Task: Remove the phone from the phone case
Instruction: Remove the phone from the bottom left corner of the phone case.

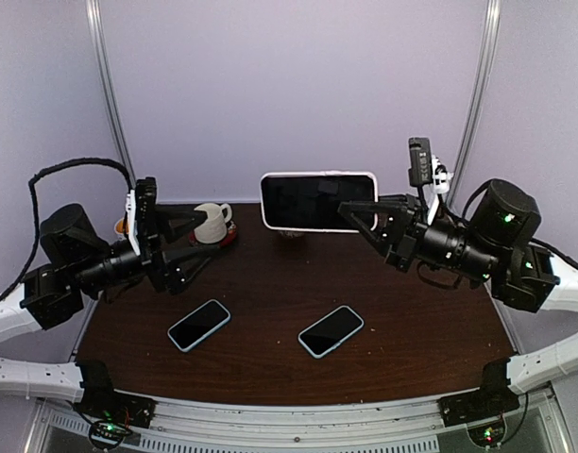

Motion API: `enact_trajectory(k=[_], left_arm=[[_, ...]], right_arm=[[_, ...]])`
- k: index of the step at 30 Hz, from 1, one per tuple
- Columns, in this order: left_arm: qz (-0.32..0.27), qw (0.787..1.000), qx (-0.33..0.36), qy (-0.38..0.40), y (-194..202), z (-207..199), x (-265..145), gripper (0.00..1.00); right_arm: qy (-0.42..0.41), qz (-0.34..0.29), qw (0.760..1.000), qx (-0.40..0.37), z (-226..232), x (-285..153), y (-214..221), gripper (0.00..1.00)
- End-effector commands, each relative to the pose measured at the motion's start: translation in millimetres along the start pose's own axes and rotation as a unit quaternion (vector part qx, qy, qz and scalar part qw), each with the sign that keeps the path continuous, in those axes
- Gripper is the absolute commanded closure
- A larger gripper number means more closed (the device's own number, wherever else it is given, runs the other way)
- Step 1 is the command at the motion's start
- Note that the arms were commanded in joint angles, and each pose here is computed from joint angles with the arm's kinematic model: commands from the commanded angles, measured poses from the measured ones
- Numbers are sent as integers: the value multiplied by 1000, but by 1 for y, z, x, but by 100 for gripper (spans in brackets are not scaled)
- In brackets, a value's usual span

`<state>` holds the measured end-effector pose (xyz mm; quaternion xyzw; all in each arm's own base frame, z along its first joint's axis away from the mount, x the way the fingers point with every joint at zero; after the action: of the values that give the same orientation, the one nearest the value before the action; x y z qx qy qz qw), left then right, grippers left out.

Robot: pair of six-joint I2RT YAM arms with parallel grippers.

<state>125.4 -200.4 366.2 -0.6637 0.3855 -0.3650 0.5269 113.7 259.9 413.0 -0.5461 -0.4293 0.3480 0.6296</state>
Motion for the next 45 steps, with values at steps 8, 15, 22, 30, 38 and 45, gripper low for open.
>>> enact_trajectory(k=[8, 15, 22, 30, 38, 45], left_arm=[[-37, 963, -148, 223, -47, -40, 13, 42], [-50, 953, -164, 251, -49, -44, 13, 59], [-47, 949, -172, 259, -46, -43, 19, 70], [-47, 946, -177, 267, -42, -42, 25, 75], [-47, 943, -180, 275, -42, -43, 28, 81], [-55, 947, -178, 262, -42, -40, 30, 87]], right_arm=[[-105, -102, 979, 143, 18, 11, -54, 100], [-124, -107, 972, 167, 21, 20, -58, 100], [-127, -110, 972, 165, 22, 18, -58, 100], [-132, -113, 972, 159, 22, 21, -60, 100], [-140, -111, 971, 161, 24, 24, -58, 100], [-171, -117, 961, 182, 28, 23, -55, 100]])
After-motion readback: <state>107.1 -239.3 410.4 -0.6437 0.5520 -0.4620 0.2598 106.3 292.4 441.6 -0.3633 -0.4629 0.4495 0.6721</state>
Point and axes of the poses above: each gripper's point midway between its finger pads, its own x axis out along the fingers, its own z axis along the line the jaws close on, y = z × x, the point moved 8 cm from there along -x, back along the fingers, and after that the axes turned 14 degrees about -x, right-handed, at the moved point
